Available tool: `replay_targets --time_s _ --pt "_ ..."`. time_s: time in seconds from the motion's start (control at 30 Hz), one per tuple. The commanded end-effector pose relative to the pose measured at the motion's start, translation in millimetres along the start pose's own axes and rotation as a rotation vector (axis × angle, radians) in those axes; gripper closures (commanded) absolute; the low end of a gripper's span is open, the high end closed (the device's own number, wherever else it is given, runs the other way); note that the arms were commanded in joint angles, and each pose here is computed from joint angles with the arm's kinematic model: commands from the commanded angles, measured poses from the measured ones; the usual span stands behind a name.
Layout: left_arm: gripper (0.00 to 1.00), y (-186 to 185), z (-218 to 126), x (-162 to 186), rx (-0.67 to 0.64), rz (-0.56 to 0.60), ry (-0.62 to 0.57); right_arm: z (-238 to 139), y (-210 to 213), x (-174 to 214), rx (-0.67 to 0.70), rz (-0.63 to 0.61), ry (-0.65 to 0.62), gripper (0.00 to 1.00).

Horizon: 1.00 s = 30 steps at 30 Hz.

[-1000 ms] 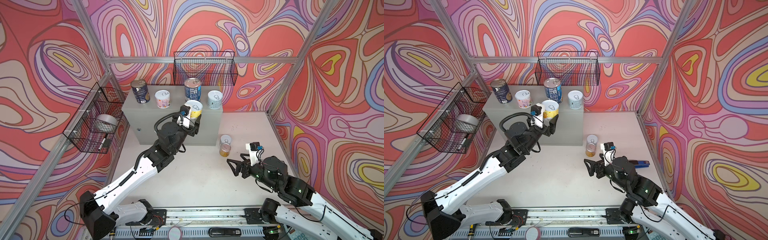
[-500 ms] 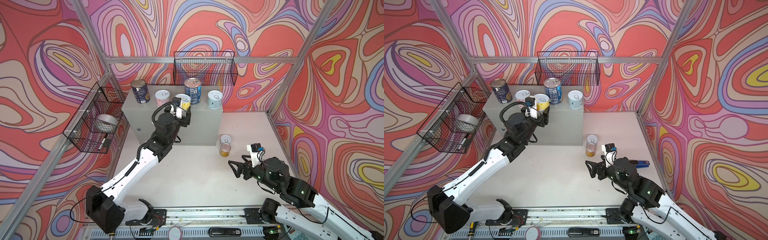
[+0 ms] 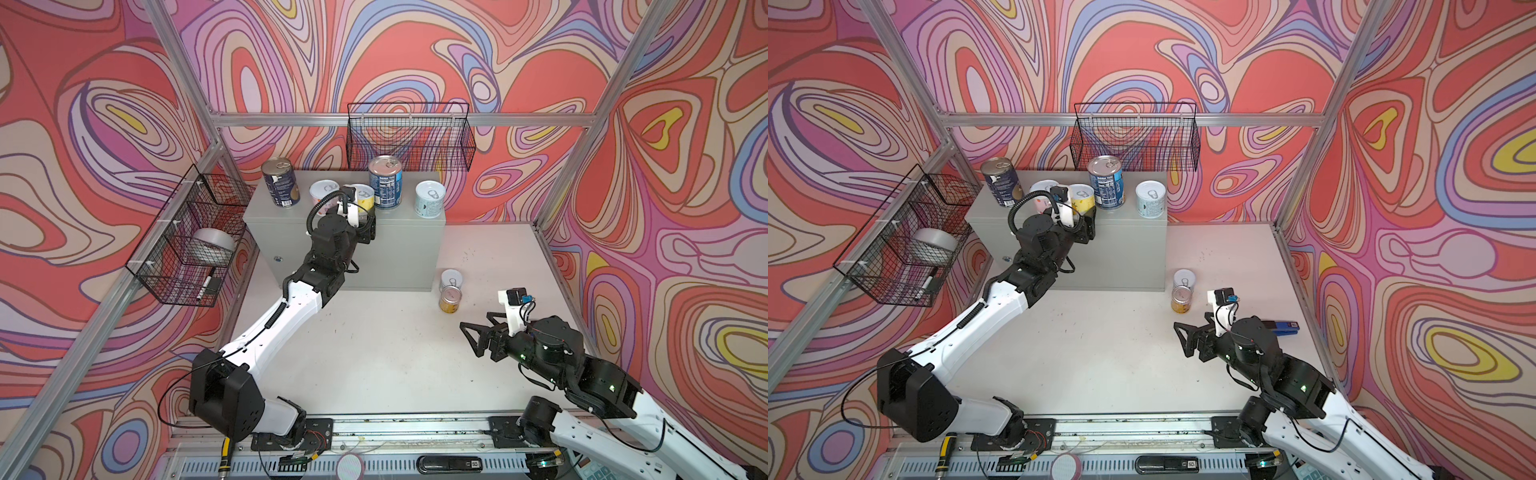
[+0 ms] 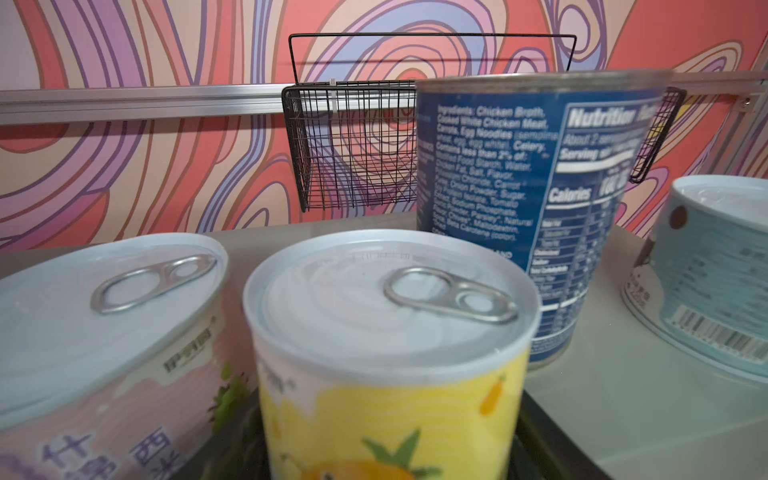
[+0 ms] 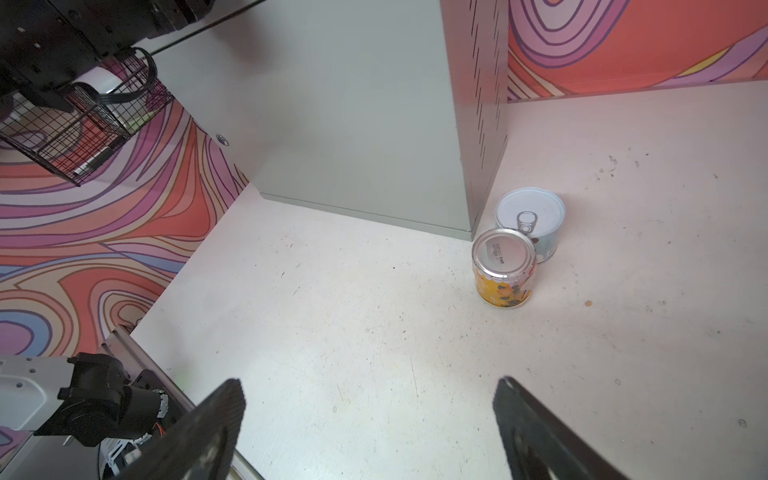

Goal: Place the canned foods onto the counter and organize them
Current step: 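Carry the yellow can onto the cabinet top while the right gripper moves off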

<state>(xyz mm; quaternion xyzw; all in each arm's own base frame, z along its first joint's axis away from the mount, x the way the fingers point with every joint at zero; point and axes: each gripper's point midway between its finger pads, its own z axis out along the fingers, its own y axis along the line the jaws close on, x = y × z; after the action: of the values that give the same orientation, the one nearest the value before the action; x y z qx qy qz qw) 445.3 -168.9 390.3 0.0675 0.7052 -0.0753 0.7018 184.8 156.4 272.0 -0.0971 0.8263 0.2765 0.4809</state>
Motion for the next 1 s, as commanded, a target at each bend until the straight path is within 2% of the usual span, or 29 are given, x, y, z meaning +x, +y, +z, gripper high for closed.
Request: replay_targets --time_s 0.0,0.43,0.63,0.73,0.83,0.97 --pt "0.69 0 -2 -40 0.014 -0.052 -0.134 -6 -1 -6 0.008 0.013 -0.02 0.04" --pt "0.68 -1 18 -17 0.008 -0.005 -0.094 0 -4 -3 0.033 0.017 -0.004 0.04" --pt "0.63 -3 24 -7 0.017 0.007 -0.081 4 -4 -2 0.039 0.015 0.01 0.04" --pt "0.48 -4 25 -2 0.02 0.009 -0.08 6 -3 -3 0.039 0.014 0.011 0.04" --pt "0.28 -4 23 1 0.024 0.004 -0.087 7 -2 -3 0.038 0.015 0.013 0.04" --pt "0.12 -4 20 5 0.03 -0.003 -0.094 10 -1 -2 0.033 0.014 0.019 0.04"
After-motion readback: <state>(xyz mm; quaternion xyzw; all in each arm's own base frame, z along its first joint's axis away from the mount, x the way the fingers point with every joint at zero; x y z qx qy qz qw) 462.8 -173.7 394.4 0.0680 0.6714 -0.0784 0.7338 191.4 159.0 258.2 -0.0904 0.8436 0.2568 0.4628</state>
